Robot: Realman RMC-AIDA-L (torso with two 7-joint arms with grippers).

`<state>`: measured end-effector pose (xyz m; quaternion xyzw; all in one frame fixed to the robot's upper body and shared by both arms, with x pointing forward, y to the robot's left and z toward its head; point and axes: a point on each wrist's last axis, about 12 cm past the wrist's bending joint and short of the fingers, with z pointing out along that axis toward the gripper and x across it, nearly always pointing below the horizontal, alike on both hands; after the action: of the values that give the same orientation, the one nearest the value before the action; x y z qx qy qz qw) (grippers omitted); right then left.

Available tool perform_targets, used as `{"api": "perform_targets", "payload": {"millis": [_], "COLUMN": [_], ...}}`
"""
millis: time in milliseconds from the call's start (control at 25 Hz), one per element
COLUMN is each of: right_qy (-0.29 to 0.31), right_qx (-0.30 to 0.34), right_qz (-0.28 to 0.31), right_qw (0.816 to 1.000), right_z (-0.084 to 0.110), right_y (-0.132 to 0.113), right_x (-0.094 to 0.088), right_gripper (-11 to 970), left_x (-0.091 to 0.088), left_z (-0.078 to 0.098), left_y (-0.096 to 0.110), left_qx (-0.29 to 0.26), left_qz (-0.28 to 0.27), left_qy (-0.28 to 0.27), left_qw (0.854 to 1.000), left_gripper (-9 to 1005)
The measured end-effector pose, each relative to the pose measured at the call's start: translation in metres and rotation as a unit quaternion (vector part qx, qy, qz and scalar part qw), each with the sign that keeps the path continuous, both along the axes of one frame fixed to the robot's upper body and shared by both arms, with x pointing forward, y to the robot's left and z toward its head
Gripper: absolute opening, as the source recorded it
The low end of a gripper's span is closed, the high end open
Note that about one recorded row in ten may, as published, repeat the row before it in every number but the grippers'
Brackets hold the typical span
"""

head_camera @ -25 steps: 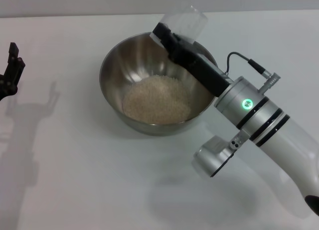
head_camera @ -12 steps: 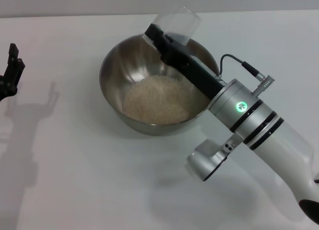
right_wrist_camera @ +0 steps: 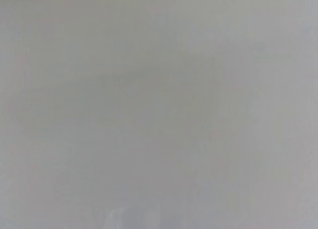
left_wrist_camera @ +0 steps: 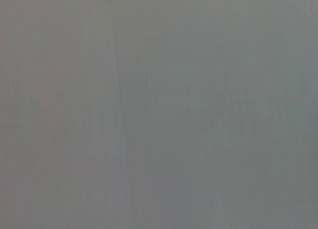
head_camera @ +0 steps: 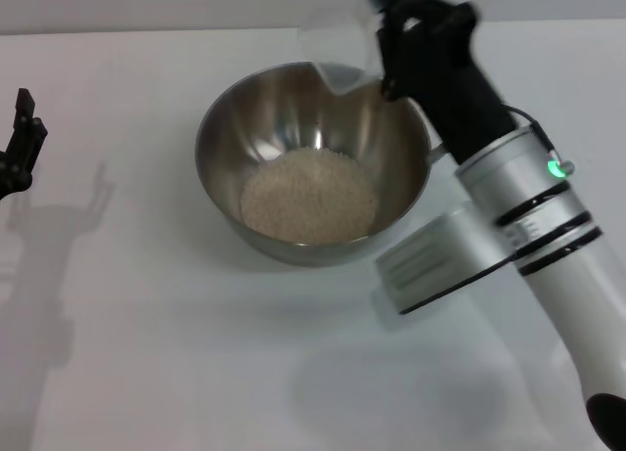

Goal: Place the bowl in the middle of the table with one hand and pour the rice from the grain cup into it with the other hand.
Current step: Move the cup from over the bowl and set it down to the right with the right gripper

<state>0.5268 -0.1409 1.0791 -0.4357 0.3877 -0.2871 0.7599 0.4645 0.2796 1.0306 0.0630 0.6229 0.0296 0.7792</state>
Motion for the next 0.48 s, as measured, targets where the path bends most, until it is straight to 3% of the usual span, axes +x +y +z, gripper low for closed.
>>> {"api": "perform_targets", "payload": {"millis": [40, 80, 120, 240, 280, 360, 400, 440, 480], "right_qy": [0.013, 0.033, 0.033, 0.056, 0.071, 0.077, 0.089, 0.089, 0.101], "right_qx": [0.049, 0.142, 0.142, 0.262, 0.327, 0.352, 0.397, 0.397, 0.43], "right_qz": [0.009, 0.028, 0.028, 0.042, 0.051, 0.056, 0.059, 0.059, 0.046], "right_qw": [0.999, 0.989, 0.989, 0.962, 0.941, 0.931, 0.911, 0.911, 0.896], "right_z": [0.001, 0.003, 0.003, 0.002, -0.003, -0.005, -0.01, -0.01, -0.017], "right_y": [-0.005, -0.017, -0.017, -0.039, -0.057, -0.064, -0.081, -0.081, -0.097], "right_x": [-0.001, -0.004, -0.004, -0.009, -0.013, -0.014, -0.018, -0.018, -0.023], "right_gripper": [1, 1, 1, 1, 1, 1, 1, 1, 1], "left_x": [0.0, 0.0, 0.0, 0.0, 0.0, 0.0, 0.0, 0.0, 0.0], "left_z": [0.0, 0.0, 0.0, 0.0, 0.0, 0.0, 0.0, 0.0, 0.0], "left_y": [0.0, 0.0, 0.0, 0.0, 0.0, 0.0, 0.0, 0.0, 0.0], "left_qx": [0.0, 0.0, 0.0, 0.0, 0.0, 0.0, 0.0, 0.0, 0.0], "left_qz": [0.0, 0.0, 0.0, 0.0, 0.0, 0.0, 0.0, 0.0, 0.0], "left_qy": [0.0, 0.0, 0.0, 0.0, 0.0, 0.001, 0.001, 0.001, 0.001], "left_qw": [1.0, 1.0, 1.0, 1.0, 1.0, 1.0, 1.0, 1.0, 1.0], "left_gripper": [834, 834, 834, 834, 834, 834, 834, 834, 834]}}
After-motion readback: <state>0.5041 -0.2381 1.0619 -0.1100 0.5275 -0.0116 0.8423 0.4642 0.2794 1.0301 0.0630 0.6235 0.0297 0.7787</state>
